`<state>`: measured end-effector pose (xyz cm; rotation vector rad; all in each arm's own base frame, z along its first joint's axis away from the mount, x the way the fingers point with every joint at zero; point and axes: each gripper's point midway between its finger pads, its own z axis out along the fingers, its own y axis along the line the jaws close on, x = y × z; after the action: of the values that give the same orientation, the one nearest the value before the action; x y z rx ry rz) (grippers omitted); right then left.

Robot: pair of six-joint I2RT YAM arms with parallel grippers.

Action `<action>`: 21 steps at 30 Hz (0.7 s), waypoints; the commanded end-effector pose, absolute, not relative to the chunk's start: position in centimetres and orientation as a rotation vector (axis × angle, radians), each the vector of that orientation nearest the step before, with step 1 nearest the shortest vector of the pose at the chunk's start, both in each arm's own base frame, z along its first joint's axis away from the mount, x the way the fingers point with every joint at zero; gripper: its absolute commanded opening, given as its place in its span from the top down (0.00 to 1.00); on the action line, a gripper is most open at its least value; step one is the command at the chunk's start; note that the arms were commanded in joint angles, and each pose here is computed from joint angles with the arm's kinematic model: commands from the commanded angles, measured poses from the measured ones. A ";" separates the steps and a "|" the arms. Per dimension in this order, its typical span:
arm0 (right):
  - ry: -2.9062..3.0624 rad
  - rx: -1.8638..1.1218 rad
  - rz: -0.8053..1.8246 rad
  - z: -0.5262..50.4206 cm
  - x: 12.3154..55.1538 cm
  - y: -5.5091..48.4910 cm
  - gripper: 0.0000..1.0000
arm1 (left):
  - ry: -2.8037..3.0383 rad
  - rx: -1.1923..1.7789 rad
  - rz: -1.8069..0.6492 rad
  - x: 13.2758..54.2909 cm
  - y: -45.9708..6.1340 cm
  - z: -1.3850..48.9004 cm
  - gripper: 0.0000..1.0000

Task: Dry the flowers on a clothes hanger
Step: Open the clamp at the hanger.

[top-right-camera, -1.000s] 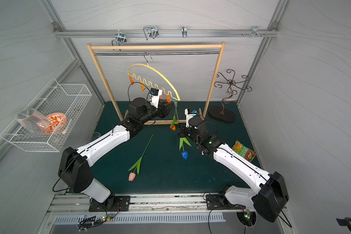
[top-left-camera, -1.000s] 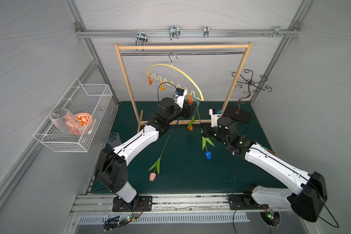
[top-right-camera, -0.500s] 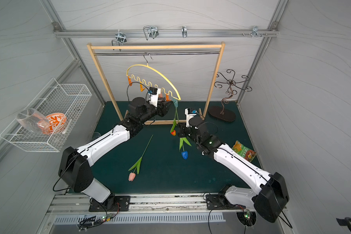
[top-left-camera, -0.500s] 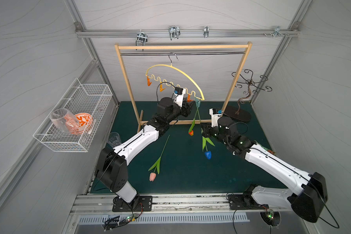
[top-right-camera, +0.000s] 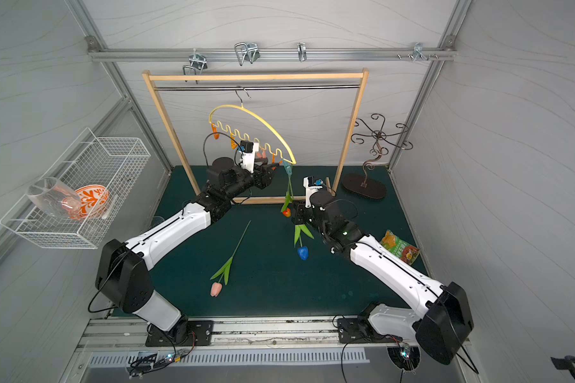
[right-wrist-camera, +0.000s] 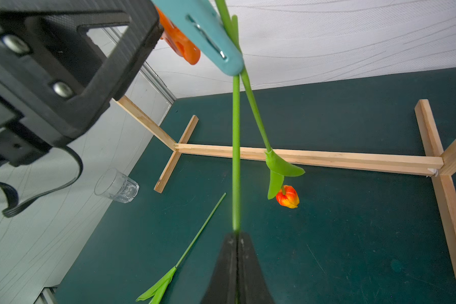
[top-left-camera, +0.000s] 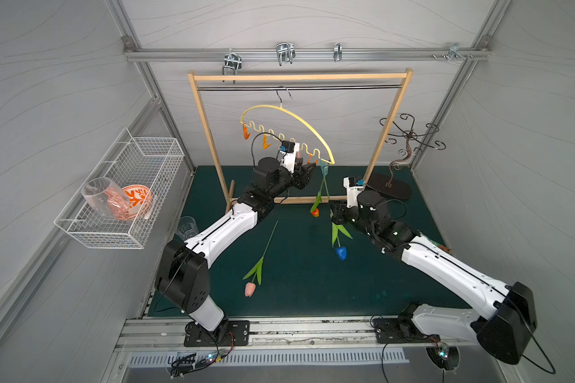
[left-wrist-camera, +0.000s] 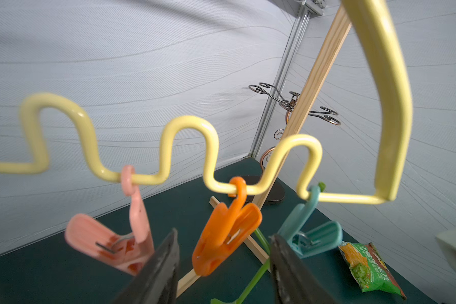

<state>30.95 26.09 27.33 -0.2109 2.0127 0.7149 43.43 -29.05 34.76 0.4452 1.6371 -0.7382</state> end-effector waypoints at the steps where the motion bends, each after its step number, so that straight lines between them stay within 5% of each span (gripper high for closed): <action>1: 1.977 -0.206 0.735 28.7 31.5 26.4 1.00 | 1.532 0.462 -0.762 43.3 -29.9 37.8 0.40; 9: 1.978 -0.206 0.735 28.7 31.4 26.3 1.00 | 1.534 0.460 -0.741 43.7 -30.0 37.9 0.31; 21: 1.972 -0.211 0.748 28.9 31.2 26.4 1.00 | 1.542 0.465 -0.715 44.6 -30.8 37.7 0.36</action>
<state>31.02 26.30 26.95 -0.2165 2.0225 0.7161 44.11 -30.42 35.23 0.4688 1.6175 -0.7235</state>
